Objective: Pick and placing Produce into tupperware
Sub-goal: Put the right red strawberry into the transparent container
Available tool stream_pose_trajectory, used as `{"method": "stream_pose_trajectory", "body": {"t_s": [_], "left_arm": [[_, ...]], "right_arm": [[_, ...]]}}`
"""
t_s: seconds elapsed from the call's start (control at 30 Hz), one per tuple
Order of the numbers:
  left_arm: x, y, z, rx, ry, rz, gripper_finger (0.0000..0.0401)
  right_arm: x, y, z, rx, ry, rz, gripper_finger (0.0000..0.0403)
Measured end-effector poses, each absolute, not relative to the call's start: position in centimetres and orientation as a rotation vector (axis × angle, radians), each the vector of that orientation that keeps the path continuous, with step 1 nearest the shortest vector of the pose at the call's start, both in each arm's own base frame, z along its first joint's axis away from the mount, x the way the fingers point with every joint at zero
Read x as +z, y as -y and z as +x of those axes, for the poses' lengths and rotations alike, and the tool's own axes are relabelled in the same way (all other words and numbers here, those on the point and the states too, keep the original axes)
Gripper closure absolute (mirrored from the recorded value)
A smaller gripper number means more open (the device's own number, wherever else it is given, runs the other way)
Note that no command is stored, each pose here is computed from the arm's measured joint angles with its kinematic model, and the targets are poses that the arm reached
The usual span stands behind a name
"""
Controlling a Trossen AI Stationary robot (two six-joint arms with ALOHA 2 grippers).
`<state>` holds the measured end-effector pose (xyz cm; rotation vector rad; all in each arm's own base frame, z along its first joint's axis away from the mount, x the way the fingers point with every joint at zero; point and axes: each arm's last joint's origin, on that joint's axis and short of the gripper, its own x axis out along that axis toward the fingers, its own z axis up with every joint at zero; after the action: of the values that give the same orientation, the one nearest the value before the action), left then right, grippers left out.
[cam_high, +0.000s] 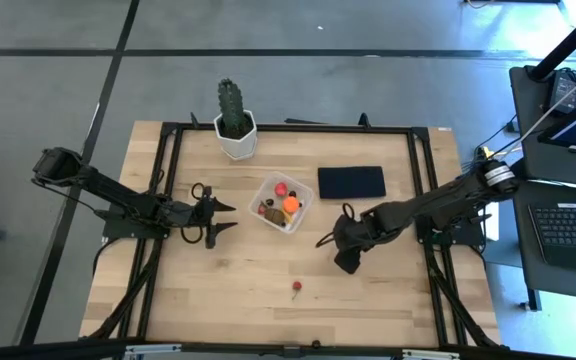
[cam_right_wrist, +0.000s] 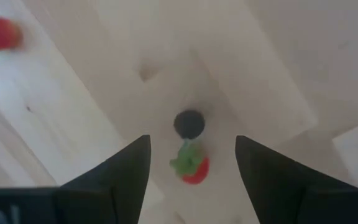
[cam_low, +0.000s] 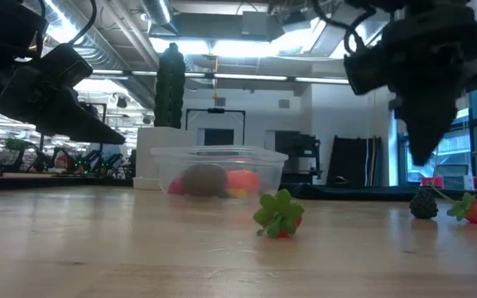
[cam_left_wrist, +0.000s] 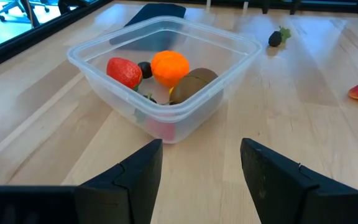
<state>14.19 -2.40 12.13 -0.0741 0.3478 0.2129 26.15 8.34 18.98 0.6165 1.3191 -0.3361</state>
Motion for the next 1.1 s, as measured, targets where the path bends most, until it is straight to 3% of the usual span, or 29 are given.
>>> {"method": "stream_pose_trajectory", "body": {"t_s": [0.37,0.67,1.1], "left_arm": [[12.1,2.4,14.2,0.213,-0.351,-0.073,0.0193],[12.1,2.4,14.2,0.213,-0.351,-0.073,0.0193],[12.1,2.4,14.2,0.213,-0.353,-0.073,0.0193]], "right_arm": [[17.5,-10.4,25.7,-0.261,-1.453,0.591,0.0166],[17.2,-10.8,25.6,-0.297,-1.409,0.486,0.0166],[14.3,-11.2,26.0,-0.343,-1.512,0.412,0.0166]]}}
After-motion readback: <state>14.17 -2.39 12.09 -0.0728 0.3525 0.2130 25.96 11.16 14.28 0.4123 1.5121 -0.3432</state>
